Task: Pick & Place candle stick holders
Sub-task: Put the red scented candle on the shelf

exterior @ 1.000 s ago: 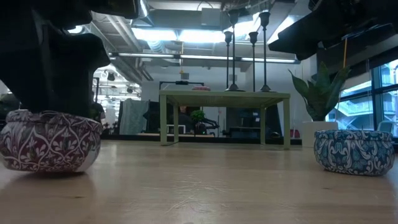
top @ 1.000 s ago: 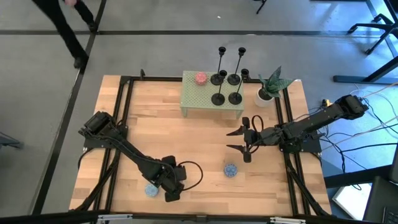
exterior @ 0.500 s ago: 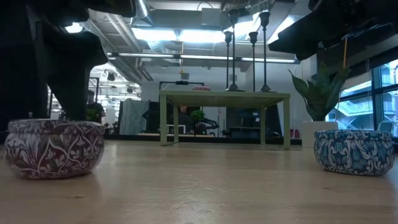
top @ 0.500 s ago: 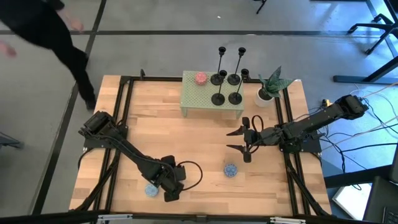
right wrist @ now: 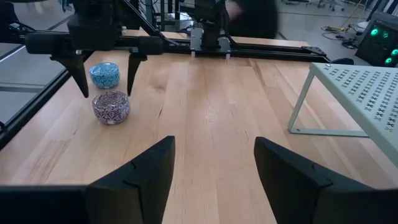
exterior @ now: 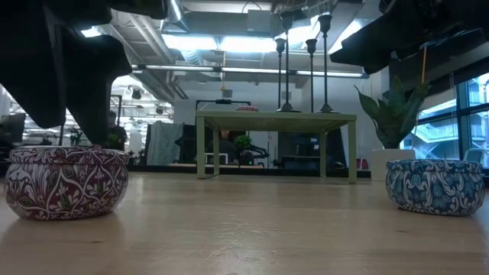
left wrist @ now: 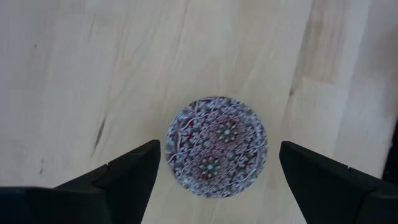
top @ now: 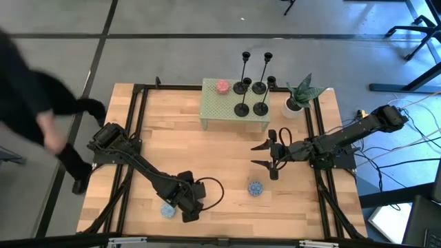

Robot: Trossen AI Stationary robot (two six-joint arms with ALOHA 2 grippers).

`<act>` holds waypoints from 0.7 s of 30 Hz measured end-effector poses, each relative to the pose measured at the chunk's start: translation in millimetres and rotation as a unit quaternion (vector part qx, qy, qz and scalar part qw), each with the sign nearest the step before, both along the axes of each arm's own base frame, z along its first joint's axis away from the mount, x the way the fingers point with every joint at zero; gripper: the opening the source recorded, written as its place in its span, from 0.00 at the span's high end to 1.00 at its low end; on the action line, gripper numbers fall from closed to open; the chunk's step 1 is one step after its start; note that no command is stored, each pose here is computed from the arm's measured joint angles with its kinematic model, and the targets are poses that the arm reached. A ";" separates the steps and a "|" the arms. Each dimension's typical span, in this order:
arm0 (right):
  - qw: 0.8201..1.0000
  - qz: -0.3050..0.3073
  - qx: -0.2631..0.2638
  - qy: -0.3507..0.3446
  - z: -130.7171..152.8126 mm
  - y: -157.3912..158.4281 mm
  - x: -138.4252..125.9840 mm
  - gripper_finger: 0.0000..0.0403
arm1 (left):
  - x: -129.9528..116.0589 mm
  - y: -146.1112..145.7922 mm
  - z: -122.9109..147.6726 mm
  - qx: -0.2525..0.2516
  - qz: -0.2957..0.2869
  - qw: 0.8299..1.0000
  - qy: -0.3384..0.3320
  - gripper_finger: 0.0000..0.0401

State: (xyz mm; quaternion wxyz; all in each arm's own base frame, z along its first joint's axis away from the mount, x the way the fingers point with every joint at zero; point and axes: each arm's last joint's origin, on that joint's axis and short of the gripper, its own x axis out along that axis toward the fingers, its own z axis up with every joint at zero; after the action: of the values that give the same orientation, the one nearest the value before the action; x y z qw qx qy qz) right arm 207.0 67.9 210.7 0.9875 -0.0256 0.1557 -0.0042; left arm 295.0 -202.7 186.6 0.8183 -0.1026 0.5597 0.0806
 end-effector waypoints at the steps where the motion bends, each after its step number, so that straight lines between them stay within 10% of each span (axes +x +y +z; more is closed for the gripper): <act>1: 1.000 0.000 0.000 0.000 0.0 -0.1 0.0 0.44 | 0.5 -0.3 0.2 -0.002 0.000 1.000 -0.003 0.19; 21: 1.000 0.000 0.000 0.000 -0.1 -0.1 0.0 0.44 | 5.2 -5.0 -18.5 0.001 -0.003 1.000 0.013 0.19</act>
State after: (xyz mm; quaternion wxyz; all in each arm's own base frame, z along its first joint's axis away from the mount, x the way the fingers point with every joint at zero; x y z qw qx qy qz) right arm 207.0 67.8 210.6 0.9874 -0.0251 0.1560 -0.0045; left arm 300.2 -207.8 168.1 0.8114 -0.0990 0.5705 0.0799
